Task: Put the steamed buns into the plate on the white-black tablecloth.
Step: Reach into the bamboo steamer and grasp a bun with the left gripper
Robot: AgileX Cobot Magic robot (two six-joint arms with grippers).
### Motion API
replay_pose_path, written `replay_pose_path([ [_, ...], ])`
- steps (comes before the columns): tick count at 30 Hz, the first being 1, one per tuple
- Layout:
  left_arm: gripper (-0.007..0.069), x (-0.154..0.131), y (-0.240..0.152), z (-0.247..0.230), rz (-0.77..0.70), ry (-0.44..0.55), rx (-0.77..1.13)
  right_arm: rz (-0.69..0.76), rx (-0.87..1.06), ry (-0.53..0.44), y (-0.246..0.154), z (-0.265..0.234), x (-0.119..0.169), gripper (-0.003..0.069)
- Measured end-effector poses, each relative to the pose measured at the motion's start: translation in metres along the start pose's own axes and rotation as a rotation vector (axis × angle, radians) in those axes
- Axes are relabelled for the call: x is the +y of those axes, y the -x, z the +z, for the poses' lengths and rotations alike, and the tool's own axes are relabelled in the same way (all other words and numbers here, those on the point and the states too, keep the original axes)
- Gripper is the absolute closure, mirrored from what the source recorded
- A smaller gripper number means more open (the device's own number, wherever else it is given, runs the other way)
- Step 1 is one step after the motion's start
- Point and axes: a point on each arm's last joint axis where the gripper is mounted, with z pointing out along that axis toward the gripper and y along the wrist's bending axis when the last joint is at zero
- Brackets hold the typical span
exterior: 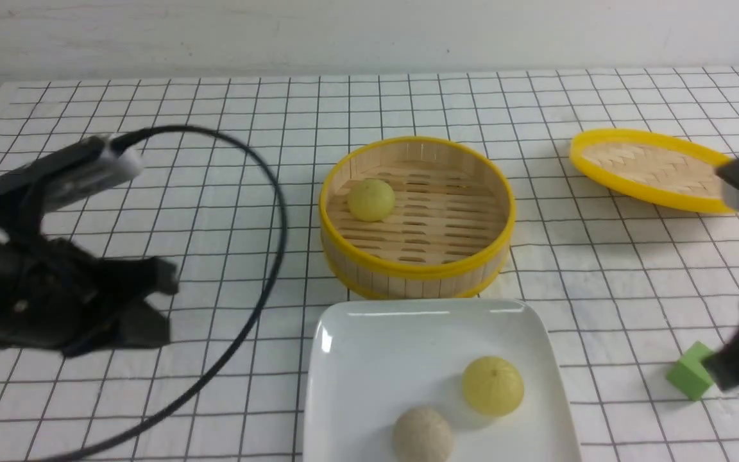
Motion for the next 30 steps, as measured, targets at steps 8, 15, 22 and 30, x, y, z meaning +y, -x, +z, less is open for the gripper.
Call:
replay_pose_path([
  [8, 0.0526, -0.093, 0.083, 0.072, 0.143, -0.027, 0.062, 0.003, -0.124, 0.019, -0.052, 0.009, -0.008, 0.0673],
  [15, 0.0231, -0.132, 0.151, 0.15, 0.213, 0.036, 0.016, 0.004, -0.178, 0.031, -0.049, 0.009, -0.008, 0.067],
  [22, 0.0174, -0.135, 0.177, 0.196, 0.237, 0.109, 0.03, 0.006, -0.186, 0.036, -0.048, 0.009, -0.007, 0.0666],
  [30, 0.0319, -0.125, 0.177, 0.217, 0.246, 0.177, 0.044, 0.008, -0.187, 0.039, -0.048, 0.009, -0.007, 0.0661],
])
